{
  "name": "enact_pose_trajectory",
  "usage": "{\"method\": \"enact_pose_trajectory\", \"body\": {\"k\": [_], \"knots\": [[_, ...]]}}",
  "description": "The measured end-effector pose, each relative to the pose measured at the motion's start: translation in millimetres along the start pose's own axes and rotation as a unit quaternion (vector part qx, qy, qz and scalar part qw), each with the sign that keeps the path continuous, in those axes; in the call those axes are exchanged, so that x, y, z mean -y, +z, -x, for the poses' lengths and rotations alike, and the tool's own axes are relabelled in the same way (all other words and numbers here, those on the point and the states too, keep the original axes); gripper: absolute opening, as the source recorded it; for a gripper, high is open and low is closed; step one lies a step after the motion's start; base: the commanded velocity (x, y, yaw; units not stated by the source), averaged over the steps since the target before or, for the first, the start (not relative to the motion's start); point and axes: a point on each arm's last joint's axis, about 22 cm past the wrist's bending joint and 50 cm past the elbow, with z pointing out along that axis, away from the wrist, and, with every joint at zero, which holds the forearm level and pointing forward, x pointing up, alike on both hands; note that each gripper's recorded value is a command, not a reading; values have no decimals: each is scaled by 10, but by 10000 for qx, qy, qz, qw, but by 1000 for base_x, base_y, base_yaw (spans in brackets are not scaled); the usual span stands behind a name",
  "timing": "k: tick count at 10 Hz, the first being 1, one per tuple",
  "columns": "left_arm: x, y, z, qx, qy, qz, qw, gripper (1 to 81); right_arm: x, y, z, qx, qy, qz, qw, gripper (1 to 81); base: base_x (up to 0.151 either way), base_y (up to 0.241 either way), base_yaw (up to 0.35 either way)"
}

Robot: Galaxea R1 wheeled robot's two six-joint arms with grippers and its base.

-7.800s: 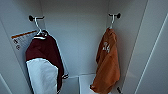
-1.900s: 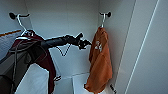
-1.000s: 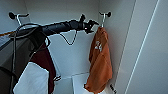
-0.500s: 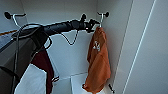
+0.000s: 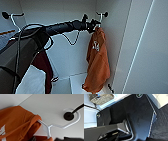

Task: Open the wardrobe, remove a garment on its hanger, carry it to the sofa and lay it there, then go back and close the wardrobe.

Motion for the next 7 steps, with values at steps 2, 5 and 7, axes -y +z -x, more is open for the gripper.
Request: {"method": "enact_pose_trajectory", "body": {"k": [2, 5, 7], "knots": [[-82, 51, -2, -120, 42, 190, 9997, 811, 3, -3, 76, 30, 20, -2, 10000, 811, 0, 0, 0], [-262, 324, 210, -90, 373, 290, 9988, 811, 3, -6, 121, 41, 35, -3, 10000, 811, 0, 0, 0], [-301, 470, 202, -213, 527, 252, 9981, 811, 21, -7, 211, 77, 59, -15, 10000, 811, 0, 0, 0]]}}
